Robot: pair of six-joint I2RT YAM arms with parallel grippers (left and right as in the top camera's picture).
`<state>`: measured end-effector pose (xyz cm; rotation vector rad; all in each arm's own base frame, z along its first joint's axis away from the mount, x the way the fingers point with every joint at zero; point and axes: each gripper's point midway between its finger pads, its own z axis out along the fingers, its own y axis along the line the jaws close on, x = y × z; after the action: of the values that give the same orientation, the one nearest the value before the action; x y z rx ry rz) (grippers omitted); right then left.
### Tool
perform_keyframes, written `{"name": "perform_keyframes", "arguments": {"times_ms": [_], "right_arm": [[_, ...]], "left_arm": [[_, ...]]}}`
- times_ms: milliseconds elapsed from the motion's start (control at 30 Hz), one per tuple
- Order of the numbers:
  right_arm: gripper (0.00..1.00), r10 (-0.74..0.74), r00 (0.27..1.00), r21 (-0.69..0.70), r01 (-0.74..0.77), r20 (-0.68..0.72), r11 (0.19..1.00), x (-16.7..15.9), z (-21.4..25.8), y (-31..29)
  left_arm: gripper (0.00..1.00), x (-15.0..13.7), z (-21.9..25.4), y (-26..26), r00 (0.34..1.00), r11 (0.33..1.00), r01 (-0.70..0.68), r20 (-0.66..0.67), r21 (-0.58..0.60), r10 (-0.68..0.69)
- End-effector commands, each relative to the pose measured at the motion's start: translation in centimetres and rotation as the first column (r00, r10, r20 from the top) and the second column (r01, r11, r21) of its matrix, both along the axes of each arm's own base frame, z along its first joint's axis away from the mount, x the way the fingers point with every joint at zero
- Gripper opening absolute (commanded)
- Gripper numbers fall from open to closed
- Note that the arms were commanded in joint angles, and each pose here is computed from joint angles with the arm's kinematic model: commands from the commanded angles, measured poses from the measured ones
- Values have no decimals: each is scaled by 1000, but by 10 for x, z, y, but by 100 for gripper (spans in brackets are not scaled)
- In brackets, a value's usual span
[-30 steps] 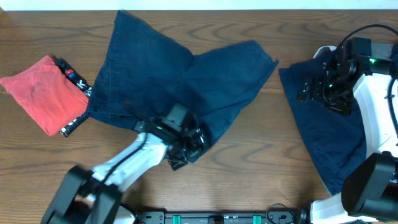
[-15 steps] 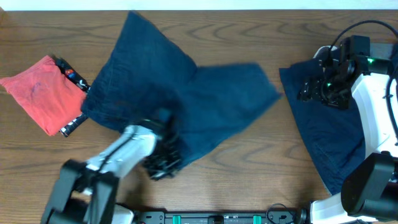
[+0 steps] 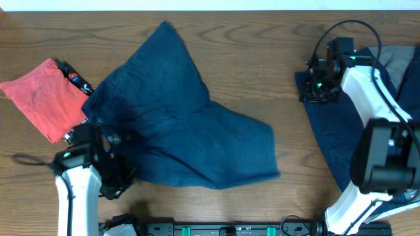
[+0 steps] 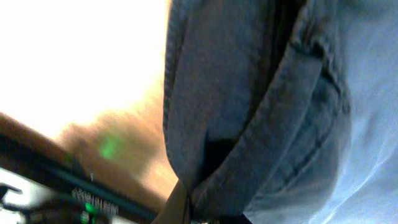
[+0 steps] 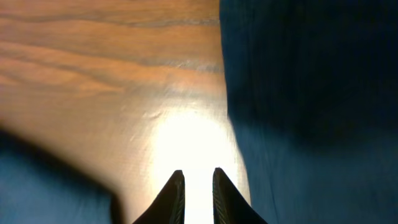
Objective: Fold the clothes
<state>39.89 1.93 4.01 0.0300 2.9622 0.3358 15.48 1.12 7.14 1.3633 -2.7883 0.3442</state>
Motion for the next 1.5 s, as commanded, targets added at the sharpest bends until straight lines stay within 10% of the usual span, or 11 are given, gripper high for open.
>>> {"name": "perform_keyframes", "arguments": {"times_ms": [0,367,533,700,867,1467], "right_arm": [[14,3,999,6,-3,-45,1000,0,-30,1],[7,-455,890,-426,404,-20,809,-12,-52,-144],[18,-613,790,-259,586,-28,767,-6,-27,-177],[27,-403,915,235,387,24,892,46,31,-116],[40,-218,969,371,163,113,914,59,71,-53],[86,302,938,279,-339,168,898,41,22,198]], "left_arm": [[6,5,3,21,997,997,-55,50,59,52],[6,11,4,32,991,992,-106,88,72,100],[6,11,4,32,991,992,-106,85,71,100],[6,11,4,32,991,992,-106,86,71,100],[6,11,4,32,991,992,-106,85,71,100],[7,10,4,32,991,992,-106,84,70,100]]}}
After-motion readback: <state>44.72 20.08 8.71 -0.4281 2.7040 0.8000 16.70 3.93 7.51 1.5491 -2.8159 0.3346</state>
